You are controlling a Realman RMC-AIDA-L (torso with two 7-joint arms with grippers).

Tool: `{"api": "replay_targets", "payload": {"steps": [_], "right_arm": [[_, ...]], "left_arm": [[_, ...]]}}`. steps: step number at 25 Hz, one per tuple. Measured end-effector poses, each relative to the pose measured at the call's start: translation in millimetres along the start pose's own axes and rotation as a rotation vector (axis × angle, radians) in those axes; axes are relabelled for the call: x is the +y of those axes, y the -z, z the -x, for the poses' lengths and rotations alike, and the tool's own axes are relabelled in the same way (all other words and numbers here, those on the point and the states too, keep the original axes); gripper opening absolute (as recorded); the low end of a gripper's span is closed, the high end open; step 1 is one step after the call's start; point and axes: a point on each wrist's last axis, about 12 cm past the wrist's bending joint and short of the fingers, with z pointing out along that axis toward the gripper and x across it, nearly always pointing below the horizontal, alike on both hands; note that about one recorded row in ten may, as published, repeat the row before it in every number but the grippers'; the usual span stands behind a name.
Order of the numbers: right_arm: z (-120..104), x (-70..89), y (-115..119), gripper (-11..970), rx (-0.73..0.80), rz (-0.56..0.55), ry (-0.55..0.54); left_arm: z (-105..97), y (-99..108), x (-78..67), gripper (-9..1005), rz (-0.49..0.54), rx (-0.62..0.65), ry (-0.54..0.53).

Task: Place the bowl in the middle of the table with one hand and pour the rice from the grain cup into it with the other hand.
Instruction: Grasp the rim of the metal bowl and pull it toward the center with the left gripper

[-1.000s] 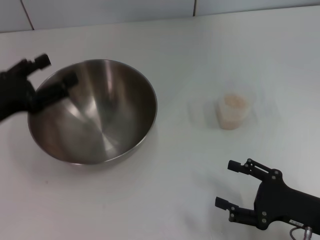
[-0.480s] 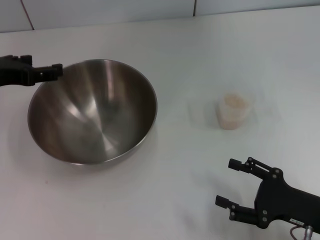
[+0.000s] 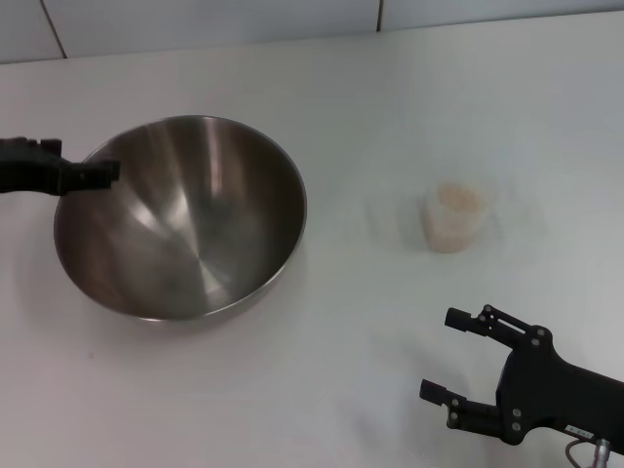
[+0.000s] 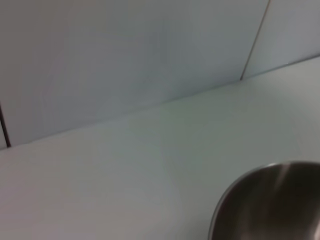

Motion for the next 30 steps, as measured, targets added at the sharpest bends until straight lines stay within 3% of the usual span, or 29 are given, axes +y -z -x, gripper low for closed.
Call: {"api": "replay_targets", "payload": {"steps": [7,17,20,30], "right_arm": [[0,0.2,0,832,0.0,0.0,-0.001],[-1,0.8,1,831,0.001,-0.002,0.0],[-1,0.9,1,831,0.002,-0.003,0.001],[-1,1.2,2,832,0.004,-0.005,0.001]], "left_arm": [[-7,-17,3.3,860,-0.005,0.085,0.003],[-8,-19,6.4,857,-0.006,0.13,0.019],[-6,-19,6.8,639,-0.011,0.14,0.015],[0,-20,1.4,413,-0.042,0.151,0.006]]}}
